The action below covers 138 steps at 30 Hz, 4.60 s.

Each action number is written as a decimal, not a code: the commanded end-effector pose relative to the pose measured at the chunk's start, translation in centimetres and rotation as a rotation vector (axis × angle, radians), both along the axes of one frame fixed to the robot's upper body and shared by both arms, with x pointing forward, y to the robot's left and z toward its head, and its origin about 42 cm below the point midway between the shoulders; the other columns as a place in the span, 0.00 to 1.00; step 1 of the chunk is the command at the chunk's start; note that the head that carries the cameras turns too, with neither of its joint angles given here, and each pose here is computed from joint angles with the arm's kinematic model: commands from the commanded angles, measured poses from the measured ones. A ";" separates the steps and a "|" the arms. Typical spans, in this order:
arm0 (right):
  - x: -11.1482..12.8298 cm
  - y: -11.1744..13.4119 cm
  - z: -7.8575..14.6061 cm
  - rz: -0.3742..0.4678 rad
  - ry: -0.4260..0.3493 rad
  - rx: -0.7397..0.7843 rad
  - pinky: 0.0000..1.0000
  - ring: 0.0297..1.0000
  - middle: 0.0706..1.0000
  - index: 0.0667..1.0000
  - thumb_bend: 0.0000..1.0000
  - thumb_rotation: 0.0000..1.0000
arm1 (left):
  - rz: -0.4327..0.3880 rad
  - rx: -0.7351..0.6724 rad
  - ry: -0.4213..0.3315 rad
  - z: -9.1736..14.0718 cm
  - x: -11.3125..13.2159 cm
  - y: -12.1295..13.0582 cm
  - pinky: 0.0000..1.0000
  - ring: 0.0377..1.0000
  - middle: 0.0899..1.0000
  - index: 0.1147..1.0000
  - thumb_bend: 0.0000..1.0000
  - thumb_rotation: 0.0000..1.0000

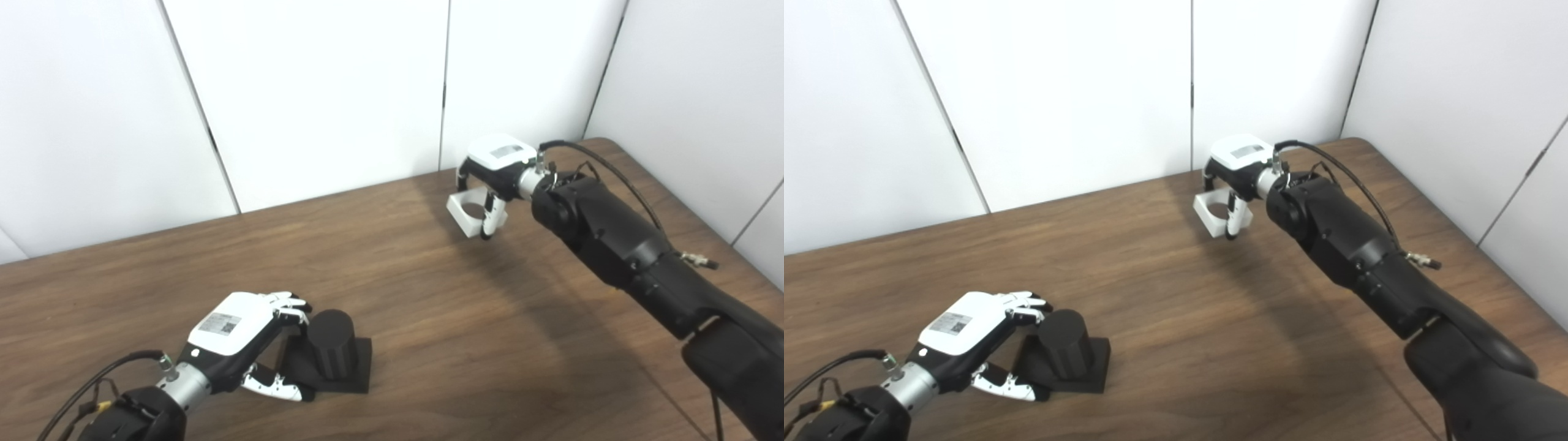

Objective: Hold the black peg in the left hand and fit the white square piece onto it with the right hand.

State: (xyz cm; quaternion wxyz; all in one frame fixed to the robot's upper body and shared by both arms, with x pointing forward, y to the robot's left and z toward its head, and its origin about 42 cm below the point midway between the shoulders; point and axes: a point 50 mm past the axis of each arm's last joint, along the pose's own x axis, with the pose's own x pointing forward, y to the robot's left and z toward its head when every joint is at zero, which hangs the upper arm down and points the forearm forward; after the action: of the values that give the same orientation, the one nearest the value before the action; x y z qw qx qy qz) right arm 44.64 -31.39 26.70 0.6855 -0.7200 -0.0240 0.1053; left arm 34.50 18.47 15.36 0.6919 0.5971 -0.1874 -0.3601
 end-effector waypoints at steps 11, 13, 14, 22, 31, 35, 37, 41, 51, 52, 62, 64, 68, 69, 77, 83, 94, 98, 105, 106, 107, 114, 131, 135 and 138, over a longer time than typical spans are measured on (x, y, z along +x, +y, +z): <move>-1.9 3.2 6.1 0.193 -0.118 -0.001 0.78 0.81 0.74 0.44 0.52 0.14 | -0.012 0.166 0.120 -3.3 -1.3 -0.1 0.82 0.88 0.81 0.42 0.52 0.07; -2.4 3.8 6.4 0.215 -0.118 0.017 0.78 0.81 0.74 0.44 0.52 0.14 | -0.009 0.154 0.122 -3.2 -1.1 -0.3 0.81 0.87 0.81 0.42 0.52 0.07; -2.6 4.0 6.6 0.227 -0.120 0.024 0.78 0.81 0.74 0.44 0.52 0.14 | -0.007 0.152 0.124 -3.2 -1.1 -0.4 0.81 0.87 0.81 0.42 0.52 0.07; -4.3 5.9 7.9 0.320 -0.129 0.039 0.76 0.79 0.72 0.44 0.52 0.14 | -0.009 0.150 0.122 -3.0 -0.7 -1.1 0.80 0.87 0.82 0.42 0.52 0.07; -5.9 7.5 9.2 0.416 -0.100 0.049 0.73 0.77 0.72 0.44 0.52 0.14 | -0.011 0.140 0.113 -2.9 -0.4 -1.7 0.79 0.86 0.82 0.42 0.52 0.07; -6.7 8.2 9.5 0.453 -0.082 0.057 0.71 0.77 0.72 0.44 0.52 0.14 | -0.011 0.142 0.113 -2.9 -0.4 -1.7 0.78 0.87 0.82 0.42 0.52 0.07; -7.3 8.8 9.7 0.482 -0.068 0.070 0.69 0.77 0.72 0.44 0.52 0.14 | -0.008 0.145 0.116 -2.9 -0.4 -1.7 0.79 0.87 0.82 0.42 0.52 0.07; -8.4 10.0 10.0 0.538 -0.042 0.081 0.67 0.76 0.72 0.44 0.52 0.14 | -0.008 0.152 0.117 -2.8 -0.4 -1.8 0.79 0.87 0.82 0.42 0.52 0.07; -10.0 12.4 9.7 0.623 -0.012 0.119 0.68 0.75 0.70 0.44 0.52 0.13 | -0.007 0.152 0.118 -2.6 -0.2 -2.2 0.79 0.87 0.82 0.42 0.52 0.07; -10.2 12.6 9.5 0.629 -0.008 0.122 0.68 0.75 0.70 0.44 0.52 0.13 | -0.007 0.152 0.120 -2.6 -0.2 -2.2 0.79 0.87 0.82 0.42 0.52 0.07; -11.2 14.0 8.2 0.659 0.034 0.147 0.73 0.77 0.71 0.44 0.52 0.13 | -0.005 0.144 0.121 -2.5 -0.2 -2.4 0.79 0.87 0.82 0.42 0.52 0.07; -11.3 14.2 8.1 0.666 0.037 0.148 0.74 0.77 0.71 0.44 0.52 0.13 | -0.003 0.144 0.121 -2.4 -0.2 -2.5 0.79 0.87 0.82 0.42 0.52 0.07; -11.2 14.7 7.6 0.686 0.040 0.162 0.72 0.76 0.71 0.44 0.52 0.13 | -0.004 0.144 0.122 -2.4 -0.2 -2.6 0.80 0.87 0.82 0.42 0.52 0.07; -11.2 14.9 7.5 0.689 0.042 0.165 0.72 0.76 0.71 0.44 0.52 0.13 | -0.004 0.144 0.122 -2.4 -0.2 -2.7 0.80 0.87 0.82 0.42 0.52 0.07; -10.7 15.7 6.9 0.699 0.065 0.159 0.72 0.76 0.72 0.44 0.52 0.13 | -0.003 0.143 0.123 -2.2 -0.3 -2.9 0.80 0.87 0.83 0.42 0.52 0.07; -10.3 16.1 6.4 0.706 0.071 0.161 0.72 0.76 0.71 0.44 0.52 0.13 | -0.008 0.145 0.119 -2.2 -0.5 -3.1 0.78 0.87 0.83 0.42 0.52 0.07; -9.5 16.5 5.3 0.709 0.092 0.162 0.74 0.76 0.71 0.44 0.52 0.13 | -0.015 0.130 0.110 -2.0 -0.7 -3.6 0.78 0.86 0.83 0.43 0.52 0.07; -9.3 16.6 5.2 0.695 0.108 0.166 0.76 0.77 0.71 0.44 0.52 0.13 | -0.013 0.122 0.112 -2.0 -0.7 -3.6 0.78 0.86 0.82 0.42 0.52 0.07; -9.1 16.7 4.6 0.691 0.122 0.151 0.75 0.77 0.72 0.44 0.52 0.13 | -0.009 0.131 0.116 -1.9 -0.8 -3.7 0.79 0.87 0.83 0.42 0.52 0.07; -9.1 16.7 4.6 0.692 0.125 0.152 0.75 0.77 0.72 0.44 0.52 0.13 | -0.009 0.129 0.116 -1.9 -0.8 -3.7 0.79 0.87 0.83 0.43 0.52 0.07; -9.1 16.7 4.4 0.693 0.127 0.150 0.75 0.77 0.72 0.44 0.52 0.13 | -0.008 0.128 0.116 -1.8 -0.8 -3.7 0.80 0.87 0.83 0.43 0.52 0.07; -8.8 16.5 4.0 0.692 0.141 0.143 0.74 0.76 0.72 0.44 0.52 0.13 | -0.007 0.122 0.115 -1.8 -0.8 -3.7 0.79 0.87 0.82 0.42 0.52 0.07; -9.2 15.4 3.5 0.686 0.181 0.085 0.76 0.76 0.72 0.44 0.52 0.13 | 0.000 0.119 0.117 -1.6 -0.5 -3.7 0.80 0.88 0.83 0.42 0.52 0.07; -9.3 15.2 3.4 0.688 0.191 0.087 0.76 0.76 0.72 0.44 0.52 0.13 | 0.003 0.114 0.119 -1.5 -0.4 -3.6 0.81 0.89 0.83 0.42 0.52 0.07; -9.3 15.1 3.4 0.689 0.193 0.083 0.76 0.76 0.72 0.44 0.52 0.13 | 0.002 0.111 0.121 -1.5 -0.4 -3.6 0.81 0.89 0.83 0.42 0.52 0.07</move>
State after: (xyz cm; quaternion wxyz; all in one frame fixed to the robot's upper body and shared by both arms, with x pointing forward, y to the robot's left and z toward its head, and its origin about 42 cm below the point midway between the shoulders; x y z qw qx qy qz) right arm 34.97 -15.90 28.95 0.6502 -0.6150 -0.1966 0.4004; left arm 35.14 14.87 16.07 0.6984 0.5945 -0.1583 -0.3656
